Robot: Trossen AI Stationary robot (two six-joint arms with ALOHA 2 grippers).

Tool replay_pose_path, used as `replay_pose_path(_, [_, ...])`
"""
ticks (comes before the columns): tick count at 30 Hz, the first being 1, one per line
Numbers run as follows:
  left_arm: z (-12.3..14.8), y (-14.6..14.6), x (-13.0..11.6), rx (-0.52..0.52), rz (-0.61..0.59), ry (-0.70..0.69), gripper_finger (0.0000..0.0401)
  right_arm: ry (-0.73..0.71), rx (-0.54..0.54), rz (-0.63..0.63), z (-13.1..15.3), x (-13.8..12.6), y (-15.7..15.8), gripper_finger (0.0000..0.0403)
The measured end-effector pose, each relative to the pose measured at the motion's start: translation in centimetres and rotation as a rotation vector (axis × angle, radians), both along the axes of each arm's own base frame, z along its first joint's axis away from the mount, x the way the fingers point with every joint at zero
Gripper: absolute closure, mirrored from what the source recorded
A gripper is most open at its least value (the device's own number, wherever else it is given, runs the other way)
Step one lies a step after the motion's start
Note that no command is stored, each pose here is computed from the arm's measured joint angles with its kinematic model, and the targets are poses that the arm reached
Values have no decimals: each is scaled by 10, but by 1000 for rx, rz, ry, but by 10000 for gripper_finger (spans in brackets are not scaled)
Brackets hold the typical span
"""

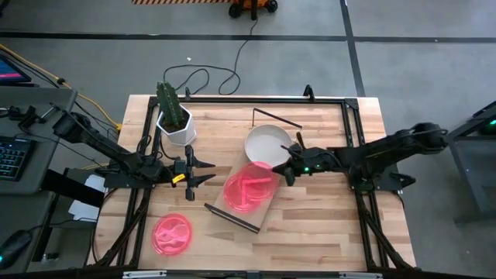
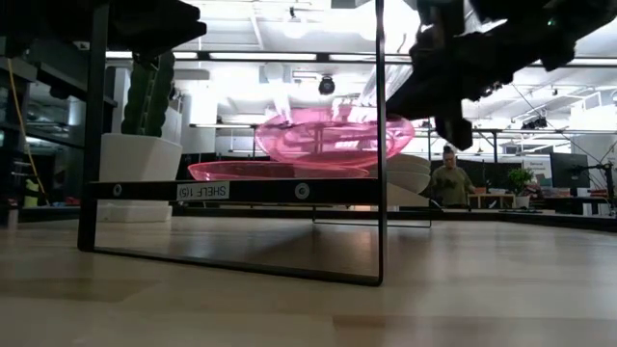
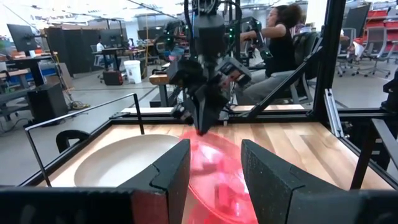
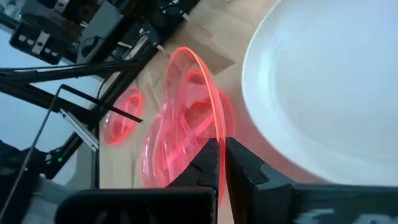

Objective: Place and stack plates onto a shelf
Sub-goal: Stack the right pink plate on top of the other pink plate on the shelf

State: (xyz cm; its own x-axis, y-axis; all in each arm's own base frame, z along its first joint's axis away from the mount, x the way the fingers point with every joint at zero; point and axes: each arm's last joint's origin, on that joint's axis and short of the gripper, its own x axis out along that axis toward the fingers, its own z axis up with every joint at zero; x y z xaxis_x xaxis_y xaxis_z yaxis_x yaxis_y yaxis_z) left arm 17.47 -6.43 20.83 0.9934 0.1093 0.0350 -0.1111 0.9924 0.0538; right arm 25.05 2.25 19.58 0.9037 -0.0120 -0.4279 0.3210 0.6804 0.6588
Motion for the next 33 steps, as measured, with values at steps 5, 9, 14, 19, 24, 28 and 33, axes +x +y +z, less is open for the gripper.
replay_pose_path(5, [0,0,0,-2,1,-4,270,-42,51,-16,-9,12,2,403])
replay_pose_path(9, [0,0,0,5,1,-4,270,-61,95,-26,-17,20,6,403])
replay_pose_path(14, [0,0,0,5,1,-3,270,-57,118,-47,-31,28,11,403])
replay_pose_path(19, [0,0,0,6,1,-3,270,-88,126,-60,-35,32,15,403])
replay_pose_path(24, [0,0,0,5,1,-4,270,-134,131,-31,-32,33,22,403])
replay_pose_path(28, [0,0,0,4,1,-3,270,-131,120,-13,-33,33,26,403])
replay_pose_path(33, [0,0,0,6,5,-3,270,-142,105,-17,-32,32,29,403])
